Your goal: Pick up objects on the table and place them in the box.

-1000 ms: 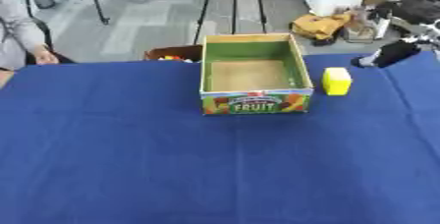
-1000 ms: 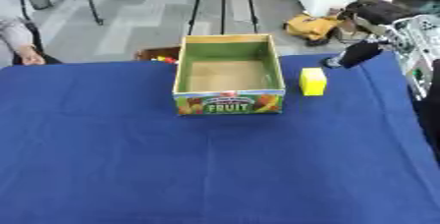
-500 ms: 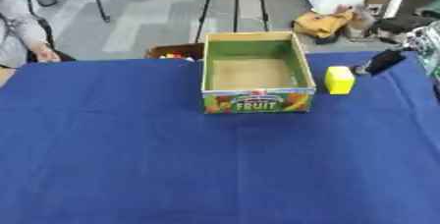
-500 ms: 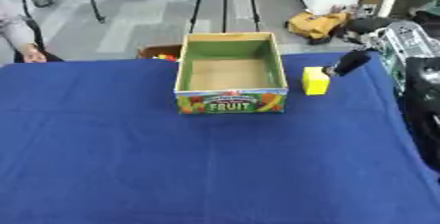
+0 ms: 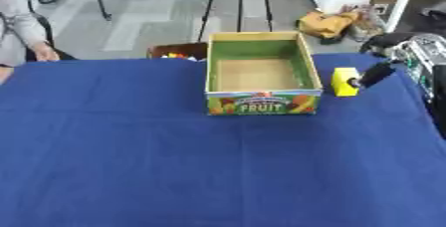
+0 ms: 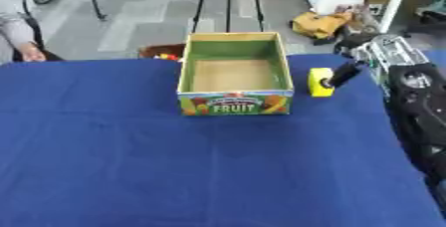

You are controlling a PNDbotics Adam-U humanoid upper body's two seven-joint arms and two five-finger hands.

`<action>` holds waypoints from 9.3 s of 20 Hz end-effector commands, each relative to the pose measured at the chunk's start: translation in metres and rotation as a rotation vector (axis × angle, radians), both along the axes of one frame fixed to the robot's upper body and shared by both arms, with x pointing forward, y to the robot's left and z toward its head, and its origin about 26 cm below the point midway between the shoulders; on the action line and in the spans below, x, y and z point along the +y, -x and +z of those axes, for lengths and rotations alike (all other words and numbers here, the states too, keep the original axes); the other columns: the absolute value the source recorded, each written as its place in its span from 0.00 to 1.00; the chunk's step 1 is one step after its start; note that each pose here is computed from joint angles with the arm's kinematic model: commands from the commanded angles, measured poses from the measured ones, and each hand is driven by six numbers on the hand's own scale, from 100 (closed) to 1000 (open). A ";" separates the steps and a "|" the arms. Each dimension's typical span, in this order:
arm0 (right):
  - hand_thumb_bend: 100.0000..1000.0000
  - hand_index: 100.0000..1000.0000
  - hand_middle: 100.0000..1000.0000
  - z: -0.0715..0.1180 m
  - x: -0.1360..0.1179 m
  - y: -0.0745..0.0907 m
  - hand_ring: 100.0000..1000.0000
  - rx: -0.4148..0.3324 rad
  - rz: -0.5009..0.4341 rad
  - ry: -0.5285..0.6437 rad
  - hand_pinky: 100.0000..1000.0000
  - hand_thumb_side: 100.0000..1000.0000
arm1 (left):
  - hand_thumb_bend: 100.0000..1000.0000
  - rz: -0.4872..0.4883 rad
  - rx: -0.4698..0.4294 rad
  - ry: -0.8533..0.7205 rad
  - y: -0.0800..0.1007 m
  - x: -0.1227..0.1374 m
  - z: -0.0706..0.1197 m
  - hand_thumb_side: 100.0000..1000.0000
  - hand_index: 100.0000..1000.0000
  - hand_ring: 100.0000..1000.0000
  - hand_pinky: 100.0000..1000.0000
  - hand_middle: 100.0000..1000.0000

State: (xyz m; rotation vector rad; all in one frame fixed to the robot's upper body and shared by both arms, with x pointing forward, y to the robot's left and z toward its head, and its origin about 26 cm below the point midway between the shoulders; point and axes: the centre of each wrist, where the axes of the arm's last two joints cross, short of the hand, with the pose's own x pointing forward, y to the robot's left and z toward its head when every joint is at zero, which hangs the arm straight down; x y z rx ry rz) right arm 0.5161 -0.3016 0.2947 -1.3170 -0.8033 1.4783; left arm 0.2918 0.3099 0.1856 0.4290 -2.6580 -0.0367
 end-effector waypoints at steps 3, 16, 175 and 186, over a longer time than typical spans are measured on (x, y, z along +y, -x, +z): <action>0.24 1.00 1.00 0.013 0.000 -0.001 1.00 -0.010 -0.029 -0.010 1.00 0.59 | 0.01 -0.003 -0.027 -0.030 0.002 -0.001 0.008 0.93 0.94 0.66 0.58 0.71; 0.33 1.00 1.00 0.033 0.001 0.001 1.00 -0.026 -0.092 0.016 1.00 0.37 | 0.00 0.005 -0.026 -0.048 0.002 -0.001 0.008 0.93 0.93 0.65 0.58 0.70; 0.27 0.90 0.84 0.070 -0.040 0.014 0.87 -0.129 -0.304 -0.278 1.00 0.56 | 0.00 0.054 0.008 -0.051 -0.001 -0.008 0.009 0.88 0.92 0.59 0.54 0.63; 0.04 0.86 0.75 0.069 -0.037 0.014 0.85 -0.162 -0.283 -0.297 0.97 0.58 | 0.00 0.054 0.012 -0.050 -0.001 -0.008 0.009 0.88 0.92 0.59 0.54 0.63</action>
